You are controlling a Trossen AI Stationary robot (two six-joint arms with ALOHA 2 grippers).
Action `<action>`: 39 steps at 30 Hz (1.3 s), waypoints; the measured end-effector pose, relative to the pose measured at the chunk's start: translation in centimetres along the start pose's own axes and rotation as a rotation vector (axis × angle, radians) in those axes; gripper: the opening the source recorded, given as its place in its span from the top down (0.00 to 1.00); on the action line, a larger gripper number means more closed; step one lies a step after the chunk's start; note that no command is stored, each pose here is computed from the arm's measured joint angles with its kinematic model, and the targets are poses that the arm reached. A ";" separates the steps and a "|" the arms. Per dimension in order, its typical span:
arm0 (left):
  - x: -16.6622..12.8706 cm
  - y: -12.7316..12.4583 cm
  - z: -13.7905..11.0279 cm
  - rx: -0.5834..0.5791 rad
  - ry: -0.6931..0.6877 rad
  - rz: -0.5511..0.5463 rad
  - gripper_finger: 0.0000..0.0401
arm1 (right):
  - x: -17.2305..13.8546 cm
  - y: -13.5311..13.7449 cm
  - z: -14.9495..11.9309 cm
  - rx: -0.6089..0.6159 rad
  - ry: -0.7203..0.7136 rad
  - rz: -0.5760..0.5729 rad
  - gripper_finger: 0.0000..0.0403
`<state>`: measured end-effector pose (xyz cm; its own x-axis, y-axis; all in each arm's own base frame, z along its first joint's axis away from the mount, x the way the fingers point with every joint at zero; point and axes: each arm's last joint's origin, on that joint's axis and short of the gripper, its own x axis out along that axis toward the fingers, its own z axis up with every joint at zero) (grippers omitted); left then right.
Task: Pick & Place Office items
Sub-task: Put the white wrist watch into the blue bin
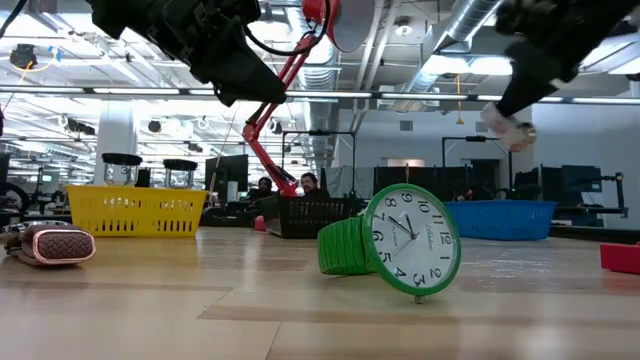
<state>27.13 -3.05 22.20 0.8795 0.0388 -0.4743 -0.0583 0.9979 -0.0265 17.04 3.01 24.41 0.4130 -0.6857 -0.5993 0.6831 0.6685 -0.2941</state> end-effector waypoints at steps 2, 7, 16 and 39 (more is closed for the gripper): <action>0.0 0.0 0.0 0.000 -0.002 0.000 0.72 | 1.1 -0.5 0.5 0.047 0.026 -0.060 0.98; 0.0 0.0 0.1 -0.001 -0.006 -0.001 0.72 | 4.0 -2.0 1.2 0.099 0.120 -0.197 0.98; 0.0 0.0 0.1 -0.001 -0.006 0.000 0.72 | 8.6 -3.1 1.1 0.084 0.354 -0.300 0.97; 0.0 0.0 0.1 -0.001 -0.006 0.000 0.73 | 16.5 -3.0 -1.9 0.022 0.778 -0.286 0.97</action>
<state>27.16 -3.05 22.25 0.8824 0.0387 -0.4689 -0.0585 0.9979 -0.0277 20.64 -9.69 13.97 -0.3076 -0.4276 -0.8501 0.7134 0.4875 -0.5033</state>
